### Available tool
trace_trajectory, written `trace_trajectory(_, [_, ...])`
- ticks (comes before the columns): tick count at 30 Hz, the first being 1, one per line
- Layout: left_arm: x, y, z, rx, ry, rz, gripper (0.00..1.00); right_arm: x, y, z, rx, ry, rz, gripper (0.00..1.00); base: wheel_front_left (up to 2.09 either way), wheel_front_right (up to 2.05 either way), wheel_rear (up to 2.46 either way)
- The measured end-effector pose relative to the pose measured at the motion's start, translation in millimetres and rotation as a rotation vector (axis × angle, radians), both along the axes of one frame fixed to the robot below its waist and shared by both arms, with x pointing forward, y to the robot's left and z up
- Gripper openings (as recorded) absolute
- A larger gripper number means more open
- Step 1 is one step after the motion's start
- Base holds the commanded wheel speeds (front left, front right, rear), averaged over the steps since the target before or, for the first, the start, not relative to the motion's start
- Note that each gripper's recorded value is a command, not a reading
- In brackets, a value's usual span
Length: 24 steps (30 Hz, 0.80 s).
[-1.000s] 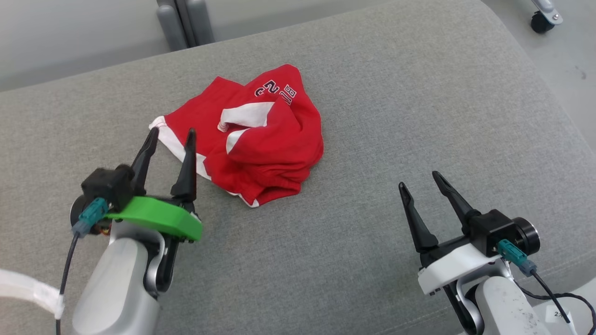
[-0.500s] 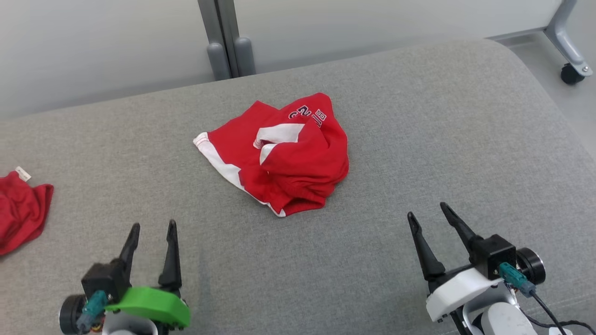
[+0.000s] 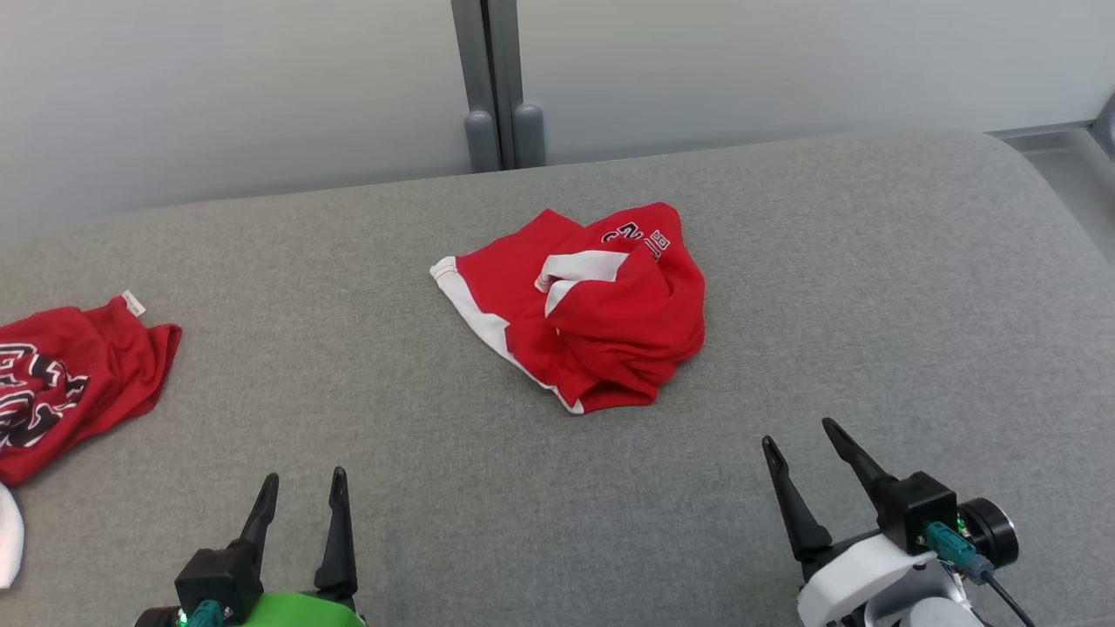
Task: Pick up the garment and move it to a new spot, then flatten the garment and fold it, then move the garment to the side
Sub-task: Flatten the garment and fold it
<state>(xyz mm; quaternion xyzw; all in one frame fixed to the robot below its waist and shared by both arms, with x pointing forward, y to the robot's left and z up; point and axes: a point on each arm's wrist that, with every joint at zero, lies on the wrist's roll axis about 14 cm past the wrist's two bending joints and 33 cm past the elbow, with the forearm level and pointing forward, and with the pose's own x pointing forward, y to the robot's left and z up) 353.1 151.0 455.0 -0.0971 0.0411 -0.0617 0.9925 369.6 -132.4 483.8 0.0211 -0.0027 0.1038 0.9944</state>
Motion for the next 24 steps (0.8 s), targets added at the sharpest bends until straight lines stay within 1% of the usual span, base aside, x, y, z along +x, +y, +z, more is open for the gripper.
trace_trajectory(5, [10,-1,4,-0.004,-0.013,0.001,1.00,26,35,15,-0.006,-0.047,0.107,1.00,0.00,0.00,0.00])
trace_trajectory(9, [15,-1,-1,-0.019,0.004,0.006,1.00,51,69,25,-0.038,-0.082,0.207,1.00,0.00,0.00,0.00])
trace_trajectory(14, [17,7,-7,-0.029,0.023,0.032,1.00,82,101,30,-0.080,-0.105,0.297,1.00,0.00,0.00,0.00])
trace_trajectory(19, [19,19,-11,-0.030,0.038,0.066,1.00,107,129,25,-0.108,-0.097,0.368,1.00,0.00,0.00,0.00])
trace_trajectory(24, [17,32,-17,-0.028,0.061,0.102,1.00,127,146,5,-0.150,-0.046,0.404,1.00,0.00,0.00,0.00])
